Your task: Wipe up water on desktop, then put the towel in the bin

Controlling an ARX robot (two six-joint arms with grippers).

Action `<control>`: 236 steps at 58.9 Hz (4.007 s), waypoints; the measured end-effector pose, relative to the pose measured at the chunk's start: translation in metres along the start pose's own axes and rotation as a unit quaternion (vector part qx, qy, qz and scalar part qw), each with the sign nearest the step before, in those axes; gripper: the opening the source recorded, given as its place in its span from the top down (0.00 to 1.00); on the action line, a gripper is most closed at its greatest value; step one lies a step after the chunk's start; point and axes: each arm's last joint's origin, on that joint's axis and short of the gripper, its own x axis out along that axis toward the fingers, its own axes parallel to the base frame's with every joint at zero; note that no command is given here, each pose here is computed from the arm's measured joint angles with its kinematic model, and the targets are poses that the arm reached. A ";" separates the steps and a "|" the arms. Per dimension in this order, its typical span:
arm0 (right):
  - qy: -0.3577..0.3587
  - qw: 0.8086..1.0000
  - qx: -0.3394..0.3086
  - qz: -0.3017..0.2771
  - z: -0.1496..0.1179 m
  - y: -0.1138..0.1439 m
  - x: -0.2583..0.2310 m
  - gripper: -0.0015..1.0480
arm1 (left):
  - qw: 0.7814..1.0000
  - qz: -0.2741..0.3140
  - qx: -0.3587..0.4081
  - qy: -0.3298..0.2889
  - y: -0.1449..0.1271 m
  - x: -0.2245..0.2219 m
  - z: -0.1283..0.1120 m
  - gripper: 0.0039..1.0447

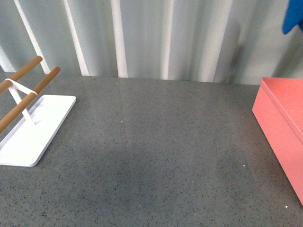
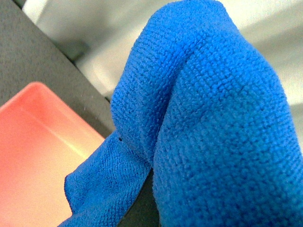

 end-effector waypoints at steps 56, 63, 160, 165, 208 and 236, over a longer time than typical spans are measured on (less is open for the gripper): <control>0.335 0.857 0.364 0.146 -0.110 0.019 0.055 0.92 | 1.000 0.000 0.000 0.000 0.000 0.000 0.000 0.06; 0.367 0.836 0.382 0.142 -0.121 0.019 0.052 0.75 | 1.000 0.000 0.000 0.000 0.000 0.000 0.000 0.06; -0.142 0.915 0.373 -0.053 0.018 0.004 -0.138 0.07 | 1.000 0.000 0.000 0.000 0.000 0.000 0.000 0.06; -0.191 0.896 0.396 -0.062 0.007 0.041 -0.168 0.18 | 1.000 0.000 0.000 0.000 0.000 0.000 0.000 0.06; -0.205 0.870 0.447 -0.047 -0.057 0.166 -0.199 0.97 | 1.000 0.000 0.000 0.000 0.000 0.000 0.000 0.06; -0.207 0.868 0.448 -0.048 -0.070 0.183 -0.205 0.97 | 1.000 0.000 0.000 0.000 0.000 0.000 0.000 0.06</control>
